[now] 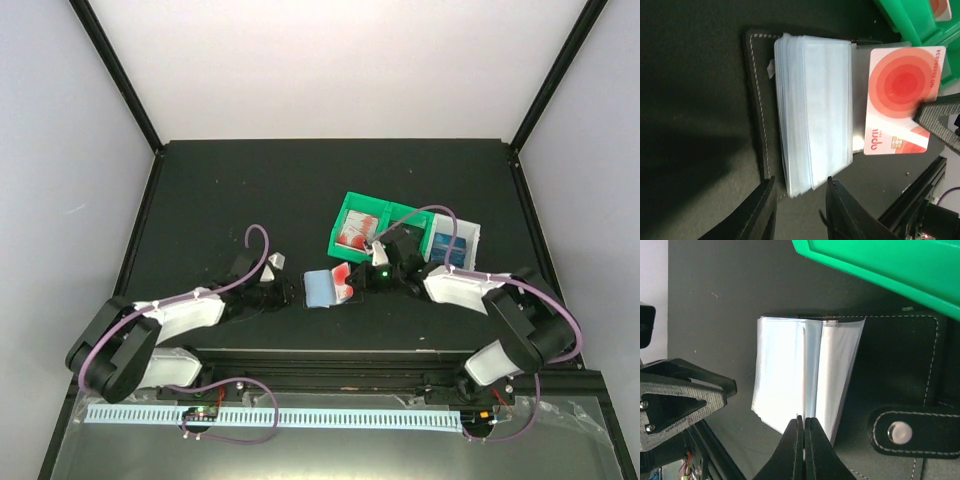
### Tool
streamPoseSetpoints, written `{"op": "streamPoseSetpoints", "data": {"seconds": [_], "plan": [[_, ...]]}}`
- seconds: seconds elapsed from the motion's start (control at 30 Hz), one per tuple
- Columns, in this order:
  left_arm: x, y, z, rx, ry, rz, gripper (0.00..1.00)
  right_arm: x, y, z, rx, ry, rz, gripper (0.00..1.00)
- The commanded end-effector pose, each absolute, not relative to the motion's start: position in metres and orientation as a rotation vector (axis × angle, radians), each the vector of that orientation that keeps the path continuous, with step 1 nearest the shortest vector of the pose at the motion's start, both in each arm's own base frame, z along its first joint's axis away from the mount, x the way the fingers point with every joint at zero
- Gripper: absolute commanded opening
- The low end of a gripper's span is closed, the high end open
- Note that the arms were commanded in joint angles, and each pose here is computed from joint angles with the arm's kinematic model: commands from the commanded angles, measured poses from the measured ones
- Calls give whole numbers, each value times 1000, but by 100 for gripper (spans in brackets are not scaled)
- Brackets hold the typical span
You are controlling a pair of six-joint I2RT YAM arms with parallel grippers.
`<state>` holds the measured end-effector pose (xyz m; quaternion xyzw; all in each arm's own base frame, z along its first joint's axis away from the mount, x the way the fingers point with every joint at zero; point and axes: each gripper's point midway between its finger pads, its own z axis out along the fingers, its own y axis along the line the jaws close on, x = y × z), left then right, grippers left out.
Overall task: Put the credit cards into the card holder
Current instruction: Insert the credit card into the card holder.
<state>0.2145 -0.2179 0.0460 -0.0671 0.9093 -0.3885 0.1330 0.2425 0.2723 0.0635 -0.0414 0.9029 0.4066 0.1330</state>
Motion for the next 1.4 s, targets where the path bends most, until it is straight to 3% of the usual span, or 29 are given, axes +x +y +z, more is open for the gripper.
{"op": "streamPoseSetpoints", "data": {"seconds": [0.0, 0.13, 0.4, 1.37], "plan": [[235, -230, 56, -116, 2578, -1116, 29, 253, 276, 63, -171, 2603, 1160, 1], [237, -230, 47, -112, 2600, -1092, 29, 256, 280, 61, -163, 2596, 1177, 1], [239, -224, 31, -111, 2635, -1012, 17, 257, 288, 60, -132, 2590, 1249, 1], [237, -222, 19, -106, 2668, -987, 17, 237, 289, 18, -33, 2676, 1290, 1]]}}
